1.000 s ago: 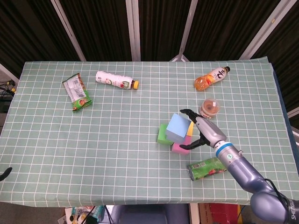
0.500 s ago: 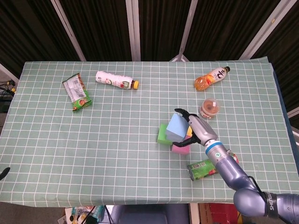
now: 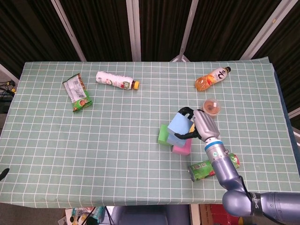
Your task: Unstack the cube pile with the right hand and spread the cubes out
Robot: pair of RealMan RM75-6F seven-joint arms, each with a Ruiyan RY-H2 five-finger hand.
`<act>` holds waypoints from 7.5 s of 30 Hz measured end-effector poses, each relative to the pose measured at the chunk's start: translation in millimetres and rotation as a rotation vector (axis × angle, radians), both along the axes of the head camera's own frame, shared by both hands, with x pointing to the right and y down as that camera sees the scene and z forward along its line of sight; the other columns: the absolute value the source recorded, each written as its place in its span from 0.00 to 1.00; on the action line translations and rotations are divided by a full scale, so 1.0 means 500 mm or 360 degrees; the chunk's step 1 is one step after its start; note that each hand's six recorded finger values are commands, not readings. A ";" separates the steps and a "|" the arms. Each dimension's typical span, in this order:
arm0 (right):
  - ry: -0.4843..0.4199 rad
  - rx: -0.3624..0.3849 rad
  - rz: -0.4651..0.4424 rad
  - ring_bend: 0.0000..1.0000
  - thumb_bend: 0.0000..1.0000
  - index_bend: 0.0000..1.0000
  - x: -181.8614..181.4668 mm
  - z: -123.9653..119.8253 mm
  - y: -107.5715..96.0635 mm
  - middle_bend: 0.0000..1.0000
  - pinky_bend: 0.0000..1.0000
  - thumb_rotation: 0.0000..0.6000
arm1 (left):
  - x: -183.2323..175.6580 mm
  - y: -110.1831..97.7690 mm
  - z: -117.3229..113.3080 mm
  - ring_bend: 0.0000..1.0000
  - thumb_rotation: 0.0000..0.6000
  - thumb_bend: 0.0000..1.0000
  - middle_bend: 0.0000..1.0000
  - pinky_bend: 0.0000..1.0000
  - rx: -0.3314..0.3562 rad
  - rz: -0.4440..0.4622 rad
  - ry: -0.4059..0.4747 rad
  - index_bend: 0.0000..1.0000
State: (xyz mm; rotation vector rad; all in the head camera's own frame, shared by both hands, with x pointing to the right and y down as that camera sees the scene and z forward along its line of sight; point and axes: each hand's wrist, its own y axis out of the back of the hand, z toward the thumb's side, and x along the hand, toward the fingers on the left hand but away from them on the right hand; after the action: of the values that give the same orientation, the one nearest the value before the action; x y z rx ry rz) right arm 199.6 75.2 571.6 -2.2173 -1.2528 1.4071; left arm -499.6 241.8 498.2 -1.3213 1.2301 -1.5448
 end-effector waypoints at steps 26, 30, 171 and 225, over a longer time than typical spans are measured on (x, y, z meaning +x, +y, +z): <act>-0.0170 0.0274 0.0156 0.53 0.35 0.47 -0.103 0.102 -0.108 0.51 0.17 1.00 | -0.001 -0.005 0.013 0.00 1.00 0.15 0.04 0.00 -0.0024 -0.0015 -0.0046 0.20; -0.0195 0.0237 0.0151 0.45 0.35 0.47 -0.144 0.133 -0.095 0.46 0.12 1.00 | -0.002 -0.004 0.011 0.00 1.00 0.15 0.04 0.00 -0.0018 -0.0021 -0.0047 0.20; -0.0388 0.0019 -0.0319 0.15 0.23 0.22 -0.398 0.079 0.164 0.01 0.03 1.00 | -0.031 -0.006 0.004 0.00 1.00 0.15 0.04 0.00 -0.0053 -0.0087 0.0029 0.20; 0.0282 -0.0045 -0.0265 0.57 0.23 0.16 -0.109 0.226 0.111 0.00 0.11 1.00 | -0.022 -0.003 0.012 0.00 1.00 0.15 0.04 0.00 -0.0077 -0.0087 -0.0003 0.20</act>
State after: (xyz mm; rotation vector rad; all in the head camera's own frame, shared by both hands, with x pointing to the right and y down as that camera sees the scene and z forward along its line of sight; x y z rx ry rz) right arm 144.8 130.7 684.6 -2.1055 -0.9728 1.5245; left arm -510.6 240.3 504.0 -1.3264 1.2446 -1.6231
